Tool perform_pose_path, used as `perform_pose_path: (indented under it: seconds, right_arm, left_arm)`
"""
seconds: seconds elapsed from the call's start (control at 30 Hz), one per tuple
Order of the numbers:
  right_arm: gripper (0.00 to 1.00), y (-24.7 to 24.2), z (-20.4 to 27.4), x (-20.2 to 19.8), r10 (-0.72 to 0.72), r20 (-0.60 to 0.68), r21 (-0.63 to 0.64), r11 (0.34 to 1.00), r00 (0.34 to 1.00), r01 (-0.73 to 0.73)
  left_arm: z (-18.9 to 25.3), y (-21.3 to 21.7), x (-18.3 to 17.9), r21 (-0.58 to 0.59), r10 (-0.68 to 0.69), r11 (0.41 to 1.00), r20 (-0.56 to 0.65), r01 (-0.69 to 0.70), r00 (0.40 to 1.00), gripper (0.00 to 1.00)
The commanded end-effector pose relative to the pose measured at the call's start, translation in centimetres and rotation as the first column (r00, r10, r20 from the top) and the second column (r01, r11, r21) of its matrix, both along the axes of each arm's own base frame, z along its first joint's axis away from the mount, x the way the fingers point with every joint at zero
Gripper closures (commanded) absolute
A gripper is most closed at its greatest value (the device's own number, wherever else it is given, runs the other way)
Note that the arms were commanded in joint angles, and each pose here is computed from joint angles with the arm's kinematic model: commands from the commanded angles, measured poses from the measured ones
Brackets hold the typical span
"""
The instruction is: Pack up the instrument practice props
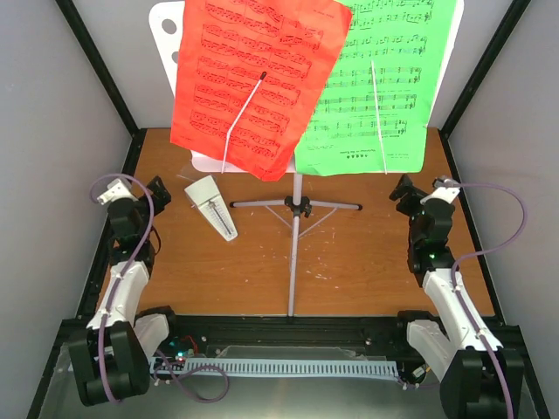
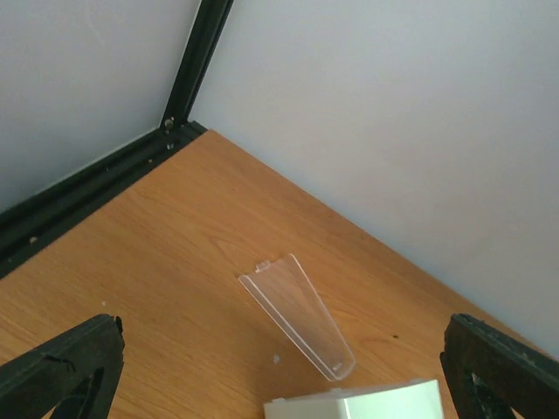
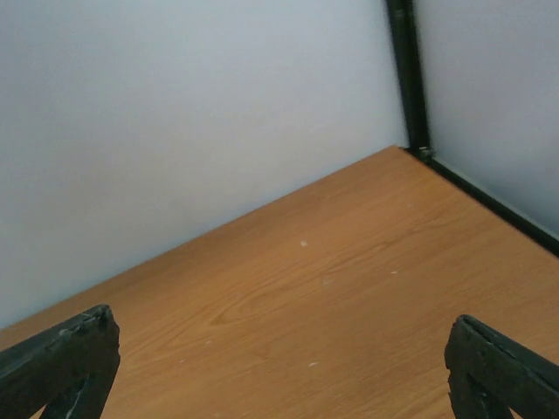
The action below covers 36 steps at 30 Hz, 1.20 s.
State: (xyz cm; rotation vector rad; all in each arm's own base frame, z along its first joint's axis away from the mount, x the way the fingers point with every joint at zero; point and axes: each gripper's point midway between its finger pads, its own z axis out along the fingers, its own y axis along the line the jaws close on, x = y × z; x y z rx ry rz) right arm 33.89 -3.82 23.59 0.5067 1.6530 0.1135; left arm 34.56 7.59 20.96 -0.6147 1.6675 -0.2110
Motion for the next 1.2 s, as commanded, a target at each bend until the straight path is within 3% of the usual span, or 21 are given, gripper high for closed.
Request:
perform_pose_path:
  seconds: [0.0,0.07,0.2,0.3,0.4,0.47,0.67,0.8,1.17]
  right_arm:
    - [0.0,3.3,2.1,0.8,0.194,0.034,-0.003,0.981,0.98,-0.194]
    - [0.0,5.5,2.6,1.1,0.32,0.045,-0.002,0.947,0.946,-0.32]
    - [0.0,11.0,3.4,1.1,0.581,0.072,0.014,0.812,0.811,-0.583]
    - [0.0,15.7,3.2,0.5,0.726,0.042,0.0,0.687,0.687,-0.726]
    - [0.0,19.3,2.1,-0.1,0.785,-0.019,0.001,0.62,0.619,-0.785]
    - [0.0,21.9,0.8,-0.9,0.813,-0.047,0.012,0.581,0.58,-0.814]
    - [0.07,27.6,-4.0,-2.6,0.84,-0.159,0.078,0.534,0.519,-0.842]
    - [0.11,29.3,-5.0,-3.6,0.844,-0.16,0.107,0.53,0.511,-0.841]
    - [0.07,25.8,-5.6,-5.7,0.779,-0.185,0.082,0.62,0.599,-0.78]
  left_arm:
    - [2.4,-1.1,-0.2,-0.14,-0.032,0.99,-0.006,0.031,0.999,0.01]
    - [3.1,-1.6,-0.3,-0.197,-0.047,0.98,-0.017,0.043,0.999,0.01]
    - [6.8,-3.6,0.0,-0.234,-0.16,0.961,-0.036,0.147,0.987,0.01]
    - [10.6,-6.4,-0.6,-0.143,-0.338,0.932,-0.006,0.334,0.941,0.01]
    - [13.8,-9.1,-1.9,0.013,-0.503,0.864,0.037,0.503,0.864,0.01]
    - [14.0,-9.8,-2.4,0.102,-0.55,0.832,0.023,0.546,0.835,0.0]
    - [10.6,-7.6,-2.5,0.213,-0.442,0.872,-0.044,0.441,0.896,0.01]
    - [9.2,-7.8,-2.7,0.22,-0.451,0.865,-0.05,0.451,0.891,0.01]
    - [10.2,-8.5,-2.4,0.222,-0.495,0.846,-0.015,0.486,0.869,0.01]
